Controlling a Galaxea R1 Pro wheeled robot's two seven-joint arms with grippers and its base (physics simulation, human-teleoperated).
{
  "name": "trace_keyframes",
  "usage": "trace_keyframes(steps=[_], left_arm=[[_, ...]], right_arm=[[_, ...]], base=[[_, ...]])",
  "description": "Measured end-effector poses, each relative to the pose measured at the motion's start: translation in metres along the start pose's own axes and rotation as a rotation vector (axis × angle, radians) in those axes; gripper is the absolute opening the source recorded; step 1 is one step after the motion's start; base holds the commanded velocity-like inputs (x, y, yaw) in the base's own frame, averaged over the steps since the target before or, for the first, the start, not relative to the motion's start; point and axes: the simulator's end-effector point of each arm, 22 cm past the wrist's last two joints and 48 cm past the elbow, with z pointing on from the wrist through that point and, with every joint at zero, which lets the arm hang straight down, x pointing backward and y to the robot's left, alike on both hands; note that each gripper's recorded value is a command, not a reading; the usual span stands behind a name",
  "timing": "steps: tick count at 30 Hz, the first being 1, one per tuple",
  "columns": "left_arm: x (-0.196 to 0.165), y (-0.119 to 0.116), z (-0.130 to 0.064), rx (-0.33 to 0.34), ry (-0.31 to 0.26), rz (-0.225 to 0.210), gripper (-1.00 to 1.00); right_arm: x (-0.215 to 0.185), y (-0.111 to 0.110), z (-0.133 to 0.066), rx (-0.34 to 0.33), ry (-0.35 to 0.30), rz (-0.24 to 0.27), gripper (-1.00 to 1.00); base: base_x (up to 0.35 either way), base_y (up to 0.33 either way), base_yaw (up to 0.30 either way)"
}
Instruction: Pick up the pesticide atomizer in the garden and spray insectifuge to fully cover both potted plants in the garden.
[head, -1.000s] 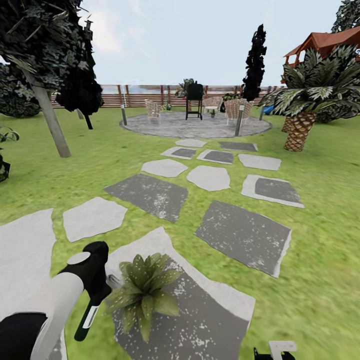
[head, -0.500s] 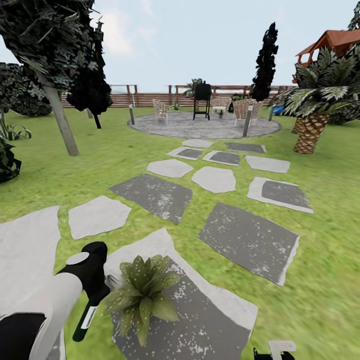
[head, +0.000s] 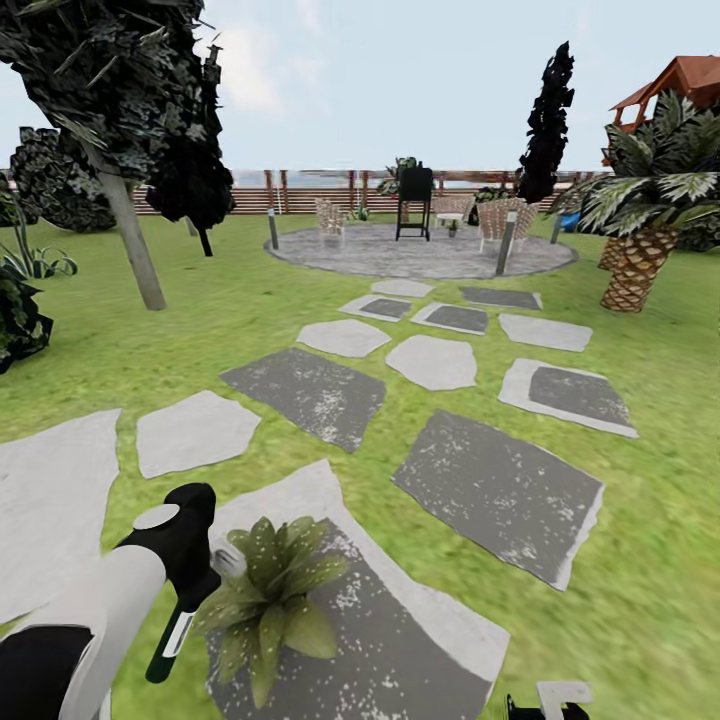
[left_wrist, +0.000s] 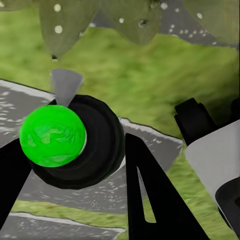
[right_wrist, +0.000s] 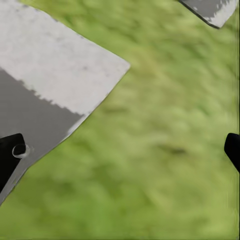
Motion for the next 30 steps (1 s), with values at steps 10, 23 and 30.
trace_keyframes(steps=[10, 23, 30], left_arm=[[-0.0006, -0.0002, -0.0003, -0.001, 0.0, 0.001, -1.0], [0.0001, 0.0012, -0.0005, -0.001, 0.0, -0.001, -1.0], [0.0012, 0.0026, -0.0003, -0.003, 0.0, -0.004, -1.0]], right_arm=[[0.0001, 0.0001, 0.0001, 0.0, 0.0, 0.0, 1.0], [0.0001, 0.0004, 0.0001, -0.001, 0.0, 0.0, 1.0], [0.0, 0.0024, -0.0001, -0.003, 0.0, 0.001, 1.0]], base=[[-0.093, -0.271, 0.0], [-0.139, -0.271, 0.04], [-0.139, -0.27, 0.266]])
